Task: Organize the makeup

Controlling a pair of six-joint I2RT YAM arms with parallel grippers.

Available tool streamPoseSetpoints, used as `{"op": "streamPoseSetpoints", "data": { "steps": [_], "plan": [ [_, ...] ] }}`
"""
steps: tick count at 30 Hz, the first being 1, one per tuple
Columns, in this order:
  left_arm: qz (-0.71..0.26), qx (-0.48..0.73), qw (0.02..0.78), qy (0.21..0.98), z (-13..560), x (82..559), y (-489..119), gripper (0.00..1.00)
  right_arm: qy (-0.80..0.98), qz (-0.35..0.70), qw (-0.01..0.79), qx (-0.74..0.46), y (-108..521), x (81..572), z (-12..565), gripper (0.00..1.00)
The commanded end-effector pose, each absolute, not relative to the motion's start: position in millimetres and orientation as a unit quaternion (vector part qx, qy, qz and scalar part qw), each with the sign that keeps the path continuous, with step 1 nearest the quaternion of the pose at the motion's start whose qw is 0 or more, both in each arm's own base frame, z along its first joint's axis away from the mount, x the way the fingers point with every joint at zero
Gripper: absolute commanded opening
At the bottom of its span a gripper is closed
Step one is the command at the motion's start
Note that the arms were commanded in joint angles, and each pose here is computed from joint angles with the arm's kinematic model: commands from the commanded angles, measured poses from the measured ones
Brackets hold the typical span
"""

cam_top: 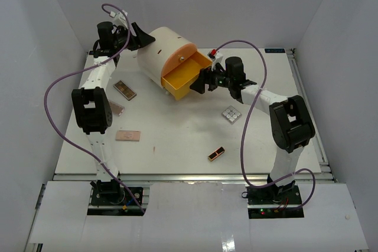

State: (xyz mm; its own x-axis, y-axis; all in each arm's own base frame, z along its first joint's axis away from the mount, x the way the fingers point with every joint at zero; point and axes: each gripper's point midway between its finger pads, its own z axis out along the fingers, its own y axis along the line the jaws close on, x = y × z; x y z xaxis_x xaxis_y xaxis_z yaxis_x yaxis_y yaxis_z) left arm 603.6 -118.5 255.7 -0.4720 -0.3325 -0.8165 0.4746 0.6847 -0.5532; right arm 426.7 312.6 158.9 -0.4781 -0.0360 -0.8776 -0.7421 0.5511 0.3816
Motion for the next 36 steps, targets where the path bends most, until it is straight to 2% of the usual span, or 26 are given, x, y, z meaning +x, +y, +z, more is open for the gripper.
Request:
{"op": "streamPoseSetpoints", "data": {
  "steps": [1, 4, 9, 11, 16, 18, 22, 28, 31, 34, 36],
  "plan": [
    [-0.368, 0.008, 0.51, 0.777, 269.6, 598.7, -98.2, 0.85, 0.716, 0.408, 0.485, -0.292, 306.3, 423.4, 207.0, 0.93],
    [-0.357, -0.004, 0.556, 0.75, 321.1, 600.7, -85.8, 0.91, 0.682, 0.418, 0.489, -0.348, 289.9, 401.5, 221.8, 0.98],
    [-0.333, -0.034, 0.619, 0.711, 387.5, 600.2, -58.7, 0.95, 0.615, 0.426, 0.464, -0.474, 271.4, 340.2, 221.6, 0.96],
    [-0.317, -0.049, 0.646, 0.692, 417.4, 587.3, -44.8, 0.97, 0.564, 0.446, 0.431, -0.545, 266.6, 299.7, 213.0, 0.96],
    [-0.287, -0.076, 0.655, 0.695, 417.5, 556.6, -25.8, 0.97, 0.469, 0.375, 0.348, -0.72, 240.6, 228.6, 164.4, 0.96],
    [-0.281, -0.068, 0.655, 0.698, 414.8, 542.5, -27.4, 0.97, 0.425, 0.35, 0.319, -0.772, 230.4, 205.8, 144.0, 0.95],
    [-0.289, -0.038, 0.64, 0.711, 387.8, 477.2, -43.2, 0.97, 0.403, 0.293, 0.277, -0.822, 221.9, 180.9, 107.8, 0.95],
    [-0.303, -0.014, 0.616, 0.727, 327.4, 385.1, -62.5, 0.97, 0.391, 0.284, 0.23, -0.845, 226.5, 151.8, 84.4, 0.97],
    [-0.319, -0.017, 0.602, 0.732, 298.1, 353.2, -71.0, 0.97, 0.397, 0.263, 0.194, -0.858, 221.4, 142.1, 63.1, 0.99],
    [-0.317, -0.022, 0.59, 0.742, 268.9, 335.6, -72.1, 0.97, 0.414, 0.253, 0.19, -0.854, 228.1, 143.3, 51.5, 1.0],
    [-0.307, -0.028, 0.574, 0.758, 245.9, 327.3, -70.8, 0.97, 0.426, 0.249, 0.193, -0.848, 231.3, 146.9, 47.5, 0.93]
  ]
}}
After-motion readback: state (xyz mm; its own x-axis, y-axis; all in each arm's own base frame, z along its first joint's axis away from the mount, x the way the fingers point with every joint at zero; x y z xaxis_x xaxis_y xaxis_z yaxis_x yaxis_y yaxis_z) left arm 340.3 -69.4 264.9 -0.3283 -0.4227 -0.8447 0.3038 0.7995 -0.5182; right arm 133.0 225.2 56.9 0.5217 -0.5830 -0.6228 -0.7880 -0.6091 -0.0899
